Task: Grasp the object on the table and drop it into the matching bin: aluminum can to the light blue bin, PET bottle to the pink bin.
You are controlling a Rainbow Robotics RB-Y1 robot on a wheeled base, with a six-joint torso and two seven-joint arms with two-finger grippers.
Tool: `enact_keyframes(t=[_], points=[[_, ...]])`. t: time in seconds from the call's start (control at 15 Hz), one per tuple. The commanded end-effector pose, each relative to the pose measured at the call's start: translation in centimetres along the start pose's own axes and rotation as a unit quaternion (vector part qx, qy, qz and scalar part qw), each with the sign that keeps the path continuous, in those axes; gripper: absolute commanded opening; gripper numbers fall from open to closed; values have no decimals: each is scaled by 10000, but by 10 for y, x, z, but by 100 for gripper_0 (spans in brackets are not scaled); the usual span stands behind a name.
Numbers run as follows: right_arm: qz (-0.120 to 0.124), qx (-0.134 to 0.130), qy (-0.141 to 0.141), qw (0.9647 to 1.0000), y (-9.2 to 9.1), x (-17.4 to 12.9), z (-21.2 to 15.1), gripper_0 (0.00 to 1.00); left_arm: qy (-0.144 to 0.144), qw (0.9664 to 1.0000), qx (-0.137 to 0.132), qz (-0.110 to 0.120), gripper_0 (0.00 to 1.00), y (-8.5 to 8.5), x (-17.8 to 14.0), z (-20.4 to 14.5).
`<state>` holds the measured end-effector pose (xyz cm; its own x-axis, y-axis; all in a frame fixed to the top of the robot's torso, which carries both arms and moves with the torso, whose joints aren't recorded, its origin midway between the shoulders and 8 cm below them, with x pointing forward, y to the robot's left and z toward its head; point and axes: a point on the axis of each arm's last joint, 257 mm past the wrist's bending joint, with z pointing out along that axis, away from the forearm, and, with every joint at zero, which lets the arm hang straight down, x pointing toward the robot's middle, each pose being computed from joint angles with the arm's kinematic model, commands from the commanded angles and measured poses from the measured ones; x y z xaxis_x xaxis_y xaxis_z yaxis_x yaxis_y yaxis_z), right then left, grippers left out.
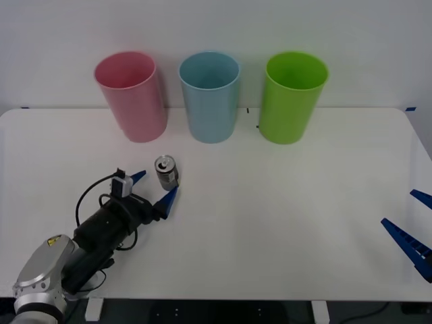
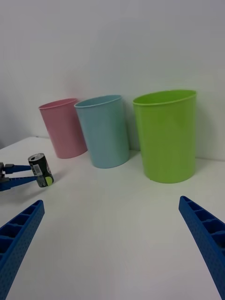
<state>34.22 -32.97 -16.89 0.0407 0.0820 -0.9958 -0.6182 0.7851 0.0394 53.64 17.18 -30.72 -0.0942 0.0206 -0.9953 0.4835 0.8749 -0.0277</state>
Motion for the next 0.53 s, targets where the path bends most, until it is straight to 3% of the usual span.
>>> enact_keyframes(t=[0.07,0.53], points=[[0,0,0,10000,0,0,0,100,55,10000,65,5,100,-1,0,14],[0,0,0,10000,0,0,0,100,148,9999,37,-49,100,-8,-1,42]])
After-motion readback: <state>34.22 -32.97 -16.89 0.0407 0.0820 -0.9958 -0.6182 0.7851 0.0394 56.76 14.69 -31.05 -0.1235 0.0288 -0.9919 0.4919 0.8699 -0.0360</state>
